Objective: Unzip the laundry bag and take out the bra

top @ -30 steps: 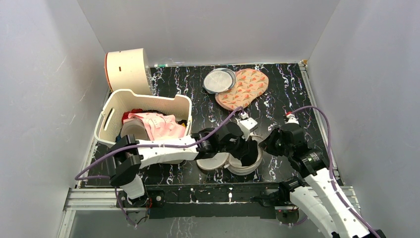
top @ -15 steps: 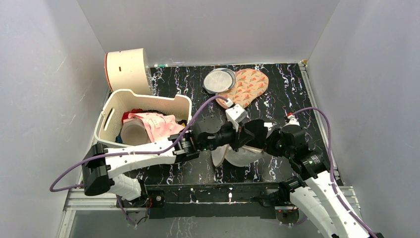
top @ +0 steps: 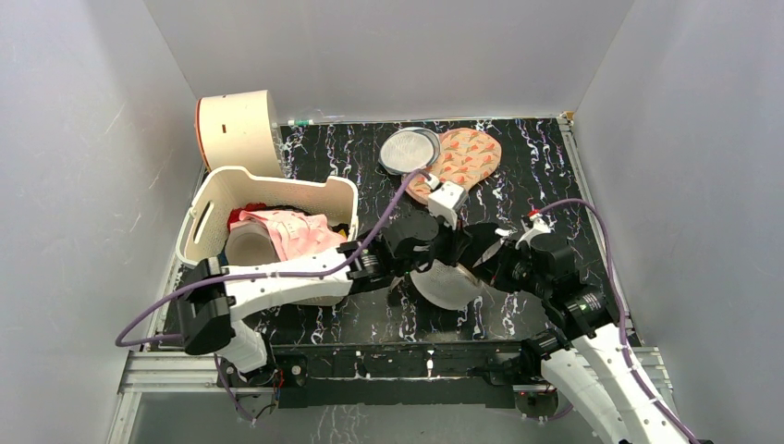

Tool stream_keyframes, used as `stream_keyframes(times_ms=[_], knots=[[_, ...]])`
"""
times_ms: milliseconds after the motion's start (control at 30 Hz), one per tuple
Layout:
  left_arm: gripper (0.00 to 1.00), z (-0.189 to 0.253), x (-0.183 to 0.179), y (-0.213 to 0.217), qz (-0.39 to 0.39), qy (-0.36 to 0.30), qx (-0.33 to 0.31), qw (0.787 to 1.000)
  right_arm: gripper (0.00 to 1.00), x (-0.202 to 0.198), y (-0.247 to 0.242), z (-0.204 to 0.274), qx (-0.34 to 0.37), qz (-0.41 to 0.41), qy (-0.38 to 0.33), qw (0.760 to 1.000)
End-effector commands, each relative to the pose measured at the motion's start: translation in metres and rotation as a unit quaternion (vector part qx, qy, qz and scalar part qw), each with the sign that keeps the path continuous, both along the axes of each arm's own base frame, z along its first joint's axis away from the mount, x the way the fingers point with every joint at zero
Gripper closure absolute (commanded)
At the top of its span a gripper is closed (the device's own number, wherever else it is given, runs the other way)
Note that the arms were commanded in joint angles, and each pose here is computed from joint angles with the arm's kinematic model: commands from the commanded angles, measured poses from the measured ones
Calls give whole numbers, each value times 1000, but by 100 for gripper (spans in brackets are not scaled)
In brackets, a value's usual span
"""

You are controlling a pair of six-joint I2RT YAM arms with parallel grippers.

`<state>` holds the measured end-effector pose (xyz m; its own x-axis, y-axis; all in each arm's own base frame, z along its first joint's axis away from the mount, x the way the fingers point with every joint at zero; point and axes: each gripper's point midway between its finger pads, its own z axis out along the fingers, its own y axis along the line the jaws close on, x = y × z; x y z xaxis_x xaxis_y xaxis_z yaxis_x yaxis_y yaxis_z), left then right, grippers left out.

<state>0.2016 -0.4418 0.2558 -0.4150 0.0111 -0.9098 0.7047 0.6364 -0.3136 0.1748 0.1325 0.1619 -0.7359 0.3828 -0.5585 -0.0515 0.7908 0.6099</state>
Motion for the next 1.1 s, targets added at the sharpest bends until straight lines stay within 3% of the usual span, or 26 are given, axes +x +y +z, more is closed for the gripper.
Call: stream_keyframes(times_ms=[0,167,400,700,1067], knots=[[100,3,7,-15,4,2,-11,1000,100,5,11,42,28,33,-72,996],[100,-7,13,-16,16,0,7,1000,100,4,7,36,14,29,-64,997],[100,51,11,-23,4,-24,-50,998,100,-3,8,-7,6,30,-5,1000],[100,120,0,-13,-13,-42,-127,991,100,3,0,-10,-13,10,-4,1000],[100,99,17,-12,24,-55,-91,994,100,5,8,15,1,32,-33,999]])
